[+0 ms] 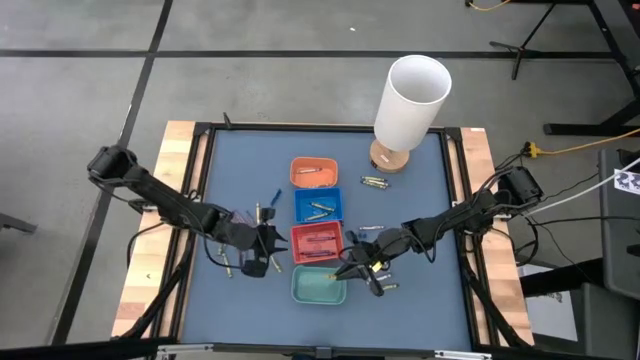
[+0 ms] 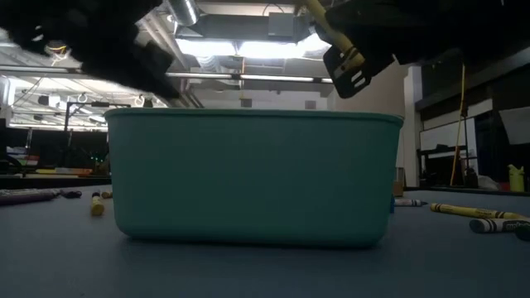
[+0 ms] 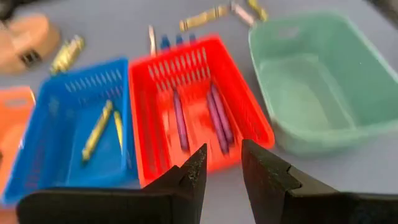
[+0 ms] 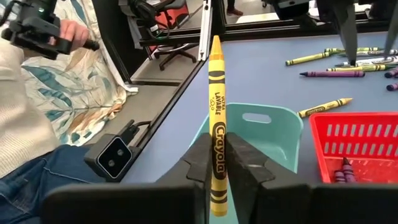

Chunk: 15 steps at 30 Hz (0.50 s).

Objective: Sort crayons
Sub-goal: Put the yellow crayon into the green bin

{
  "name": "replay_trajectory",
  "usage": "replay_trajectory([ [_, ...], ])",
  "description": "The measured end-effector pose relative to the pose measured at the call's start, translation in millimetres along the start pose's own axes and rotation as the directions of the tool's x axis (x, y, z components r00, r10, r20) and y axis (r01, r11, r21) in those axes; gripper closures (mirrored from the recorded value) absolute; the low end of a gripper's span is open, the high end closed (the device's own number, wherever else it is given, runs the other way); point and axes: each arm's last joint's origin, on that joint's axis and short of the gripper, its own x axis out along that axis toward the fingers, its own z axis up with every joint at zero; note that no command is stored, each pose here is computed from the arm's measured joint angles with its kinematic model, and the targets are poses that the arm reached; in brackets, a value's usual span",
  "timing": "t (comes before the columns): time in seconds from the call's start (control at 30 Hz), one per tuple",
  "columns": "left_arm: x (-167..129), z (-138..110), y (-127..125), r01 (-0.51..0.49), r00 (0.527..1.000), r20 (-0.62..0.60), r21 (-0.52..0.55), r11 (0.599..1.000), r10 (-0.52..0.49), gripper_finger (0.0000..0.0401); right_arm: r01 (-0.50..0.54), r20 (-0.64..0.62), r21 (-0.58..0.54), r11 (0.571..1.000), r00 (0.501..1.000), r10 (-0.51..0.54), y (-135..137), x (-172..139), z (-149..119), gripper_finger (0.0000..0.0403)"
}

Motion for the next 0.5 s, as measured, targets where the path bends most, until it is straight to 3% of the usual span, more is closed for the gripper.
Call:
replay_trajectory([
  [0.23, -4, -10, -7, 0.041, 0.995, -0.093, 0.024, 0.999, -0.038, 0.0316, 0.019, 0.004, 0.000, 1.000, 1.000, -0.019, -1, 0, 0, 0.0320],
  [0.5, -6, -15, -12, 0.131, 0.981, -0.150, 0.036, 0.991, -0.124, 0.0316, 0.037, 0.007, -0.001, 0.999, 0.999, -0.037, -1, 0, 0, 0.0316],
])
